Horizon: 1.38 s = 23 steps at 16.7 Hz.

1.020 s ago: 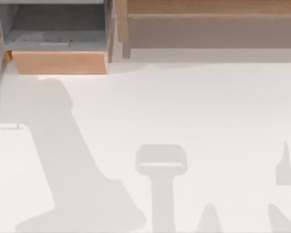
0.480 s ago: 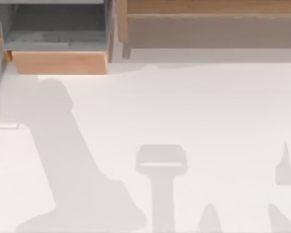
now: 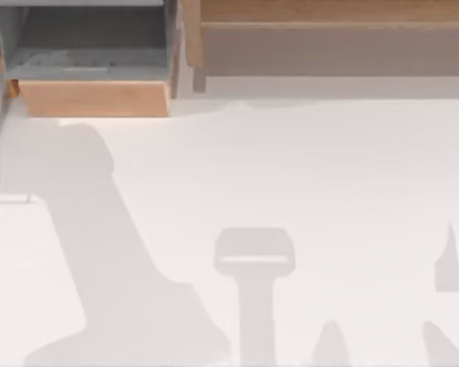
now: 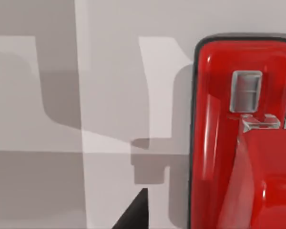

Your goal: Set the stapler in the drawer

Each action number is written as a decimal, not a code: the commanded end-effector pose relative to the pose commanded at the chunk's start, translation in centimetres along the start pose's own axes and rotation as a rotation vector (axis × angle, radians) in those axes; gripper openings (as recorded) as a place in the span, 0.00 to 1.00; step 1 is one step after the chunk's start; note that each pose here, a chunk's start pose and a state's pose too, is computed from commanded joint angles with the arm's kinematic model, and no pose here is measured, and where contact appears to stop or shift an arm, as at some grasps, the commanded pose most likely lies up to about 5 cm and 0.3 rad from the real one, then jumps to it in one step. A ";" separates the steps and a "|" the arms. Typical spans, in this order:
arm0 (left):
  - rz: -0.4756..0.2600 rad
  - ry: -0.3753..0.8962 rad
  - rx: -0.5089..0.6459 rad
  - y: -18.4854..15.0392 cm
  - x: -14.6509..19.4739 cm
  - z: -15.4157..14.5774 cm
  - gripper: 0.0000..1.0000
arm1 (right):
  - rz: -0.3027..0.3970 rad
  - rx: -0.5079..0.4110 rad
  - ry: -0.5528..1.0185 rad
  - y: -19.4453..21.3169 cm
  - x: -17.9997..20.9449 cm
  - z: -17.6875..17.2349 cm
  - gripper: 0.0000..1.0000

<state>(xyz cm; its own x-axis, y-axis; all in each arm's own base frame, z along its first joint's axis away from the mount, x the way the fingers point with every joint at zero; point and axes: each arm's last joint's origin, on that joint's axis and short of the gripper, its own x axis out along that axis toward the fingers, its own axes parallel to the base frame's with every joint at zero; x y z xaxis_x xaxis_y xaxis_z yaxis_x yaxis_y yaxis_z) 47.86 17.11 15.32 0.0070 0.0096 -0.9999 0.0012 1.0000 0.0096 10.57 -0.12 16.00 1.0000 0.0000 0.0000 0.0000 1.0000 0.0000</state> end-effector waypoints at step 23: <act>0.295 -0.570 0.308 7.3 -11.6 -6.7 1.00 | 0.000 0.000 0.000 0.0 0.0 0.0 1.00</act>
<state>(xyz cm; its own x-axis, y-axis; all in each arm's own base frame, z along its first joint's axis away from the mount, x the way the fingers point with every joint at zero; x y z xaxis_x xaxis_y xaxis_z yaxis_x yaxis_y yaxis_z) 41.06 24.32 26.92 0.5728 0.1933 -0.7966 0.2005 0.9092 0.3648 10.57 -0.12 16.00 1.0000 0.0000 0.0000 0.0000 1.0000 0.0000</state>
